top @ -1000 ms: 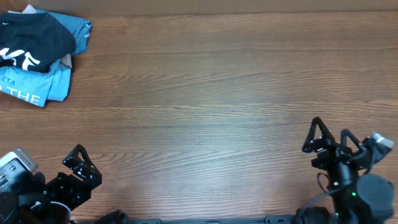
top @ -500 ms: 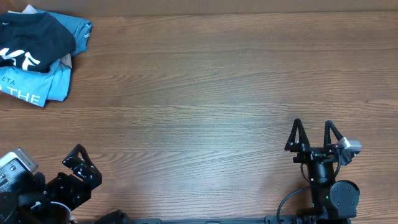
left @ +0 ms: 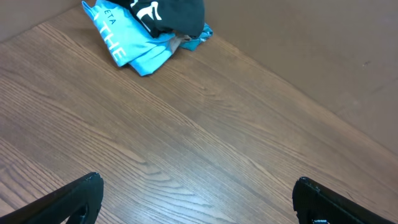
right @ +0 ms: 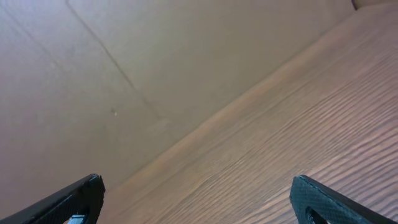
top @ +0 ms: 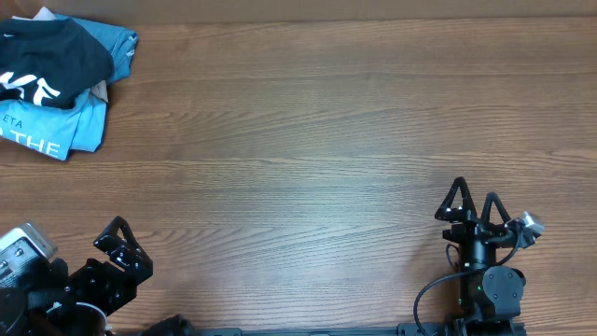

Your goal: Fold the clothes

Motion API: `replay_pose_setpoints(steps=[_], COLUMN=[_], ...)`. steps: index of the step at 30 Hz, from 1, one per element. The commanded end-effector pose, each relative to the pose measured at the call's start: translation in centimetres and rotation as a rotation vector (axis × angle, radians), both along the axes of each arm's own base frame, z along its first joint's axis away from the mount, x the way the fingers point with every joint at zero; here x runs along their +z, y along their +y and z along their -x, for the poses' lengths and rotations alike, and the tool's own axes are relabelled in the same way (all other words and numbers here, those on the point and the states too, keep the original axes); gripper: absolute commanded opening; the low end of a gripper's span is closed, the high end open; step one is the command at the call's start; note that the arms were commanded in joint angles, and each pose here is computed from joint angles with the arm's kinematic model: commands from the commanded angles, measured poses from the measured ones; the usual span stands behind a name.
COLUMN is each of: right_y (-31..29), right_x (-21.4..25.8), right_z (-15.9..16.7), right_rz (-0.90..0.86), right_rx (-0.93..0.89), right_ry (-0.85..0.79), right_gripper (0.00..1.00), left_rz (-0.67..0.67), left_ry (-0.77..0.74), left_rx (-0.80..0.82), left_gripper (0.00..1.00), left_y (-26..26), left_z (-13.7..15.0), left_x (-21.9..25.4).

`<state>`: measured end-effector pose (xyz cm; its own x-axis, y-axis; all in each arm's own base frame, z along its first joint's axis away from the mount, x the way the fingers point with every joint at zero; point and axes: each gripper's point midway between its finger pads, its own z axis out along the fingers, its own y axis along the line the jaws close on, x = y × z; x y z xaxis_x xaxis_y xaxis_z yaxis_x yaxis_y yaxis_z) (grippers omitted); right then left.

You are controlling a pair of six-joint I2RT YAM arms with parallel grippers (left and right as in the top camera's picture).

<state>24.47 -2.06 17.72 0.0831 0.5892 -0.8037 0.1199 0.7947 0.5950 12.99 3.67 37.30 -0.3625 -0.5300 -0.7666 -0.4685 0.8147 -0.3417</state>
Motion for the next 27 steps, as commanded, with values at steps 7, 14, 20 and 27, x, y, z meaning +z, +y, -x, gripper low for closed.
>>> replay_pose_setpoints(steps=[7,14,20,27], right_y=[1.5,1.4,1.4,1.4], right_x=[-0.5,-0.4,-0.4,-0.4], right_z=[-0.2,-0.1,-0.1,-0.1], right_rz=[0.361,0.503,0.503,0.503], right_rx=[0.092,0.088,0.087,0.088], right_ry=[0.045,0.057,0.058,0.057], right_gripper=[1.00,1.00,1.00,1.00], left_rz=[0.009,0.009,0.009,0.009], left_ry=[0.003,0.003,0.003,0.003], left_rx=[0.016,0.016,0.016,0.016], left_gripper=[1.00,1.00,1.00,1.00], left_y=[0.2,0.2,0.2,0.2], left_z=[-0.1,-0.1,-0.1,-0.1], left_x=[-0.1,-0.1,-0.1,-0.1])
